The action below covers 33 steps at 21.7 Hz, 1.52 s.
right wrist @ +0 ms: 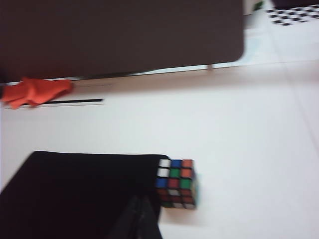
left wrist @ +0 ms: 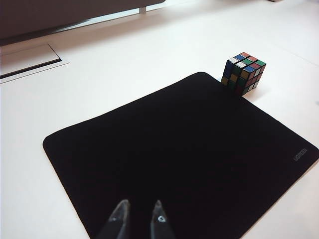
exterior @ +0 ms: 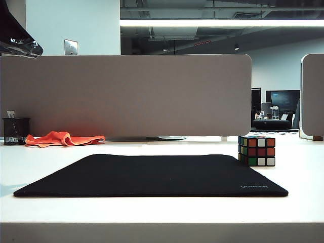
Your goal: Pick up the cube on the right side of the mouse pad, then place it in the center of the mouse pad.
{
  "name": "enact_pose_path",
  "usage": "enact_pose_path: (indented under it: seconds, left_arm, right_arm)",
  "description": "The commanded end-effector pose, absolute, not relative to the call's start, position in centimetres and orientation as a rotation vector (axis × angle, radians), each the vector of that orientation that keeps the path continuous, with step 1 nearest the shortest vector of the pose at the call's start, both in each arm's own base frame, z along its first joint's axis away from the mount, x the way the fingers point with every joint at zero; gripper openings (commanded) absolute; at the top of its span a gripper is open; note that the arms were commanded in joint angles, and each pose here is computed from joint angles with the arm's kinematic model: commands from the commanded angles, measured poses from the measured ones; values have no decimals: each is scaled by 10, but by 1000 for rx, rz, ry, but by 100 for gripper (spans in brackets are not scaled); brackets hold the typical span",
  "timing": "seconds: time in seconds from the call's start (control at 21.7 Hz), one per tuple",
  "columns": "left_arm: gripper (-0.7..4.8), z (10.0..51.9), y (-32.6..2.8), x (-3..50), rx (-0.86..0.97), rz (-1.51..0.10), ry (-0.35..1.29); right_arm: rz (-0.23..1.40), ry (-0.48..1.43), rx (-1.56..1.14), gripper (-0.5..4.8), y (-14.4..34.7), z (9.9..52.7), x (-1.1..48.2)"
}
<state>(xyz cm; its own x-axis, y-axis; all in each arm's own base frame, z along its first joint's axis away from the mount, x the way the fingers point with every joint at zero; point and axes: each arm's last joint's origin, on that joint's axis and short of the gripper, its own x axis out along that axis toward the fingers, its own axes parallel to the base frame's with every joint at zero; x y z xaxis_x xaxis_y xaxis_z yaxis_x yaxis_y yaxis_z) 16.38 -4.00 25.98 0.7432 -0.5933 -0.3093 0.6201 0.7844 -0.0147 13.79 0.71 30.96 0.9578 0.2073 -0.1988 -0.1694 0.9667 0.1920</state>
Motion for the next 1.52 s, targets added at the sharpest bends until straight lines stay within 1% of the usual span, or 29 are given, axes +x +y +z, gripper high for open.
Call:
enact_pose_path:
  seconds: [0.05,0.09,0.18,0.23,0.28,0.32,0.37,0.41,0.46,0.55,0.64,0.69,0.74,0.78,0.97,1.2,1.29,1.52]
  left_arm:
    - [62,263,-40,165,95,-668,291]
    - [73,262,-40,165,95,-668,292]
    - [135,262,-40,165,91,-670,296]
    - [135,261,-40,166,90,-671,300]
    - [135,260,-41,168,89,-670,310]
    - [134,259,-41,170,88,-668,320]
    - [134,258,-41,172,86,-670,325]
    - [134,257,-42,175,88,-671,322]
    - [135,257,-42,176,88,-673,316]
    - [135,260,-43,179,96,-671,279]
    - [136,263,-43,181,103,-661,246]
    - [161,263,-43,182,106,-648,239]
    - [199,263,-43,182,107,-641,242]
    - [225,262,-43,184,108,-630,249]
    - [225,260,-43,185,107,-629,257]
    - [225,261,-43,186,108,-629,248]
    - [225,261,-43,186,108,-629,248]
    - [225,261,-43,186,108,-629,247]
  right_arm:
    - [290,224,181,-4,10,326,152]
    - [321,231,185,-3,11,329,157]
    - [363,241,191,5,12,332,163]
    - [388,243,202,30,13,333,167]
    - [396,261,234,77,13,332,173]
    - [387,300,258,147,13,330,181]
    - [378,318,260,189,13,328,185]
    - [365,355,266,291,13,322,194]
    - [363,374,269,328,13,319,198]
    - [331,419,273,479,13,310,210]
    - [296,461,268,479,12,301,220]
    - [289,486,268,479,12,295,226]
    - [274,502,251,479,13,290,231]
    - [252,520,194,479,17,285,235]
    - [245,556,55,479,36,274,244]
    - [224,591,-34,479,74,269,275]
    - [161,608,-47,479,79,267,292]
    - [92,683,36,479,88,255,326]
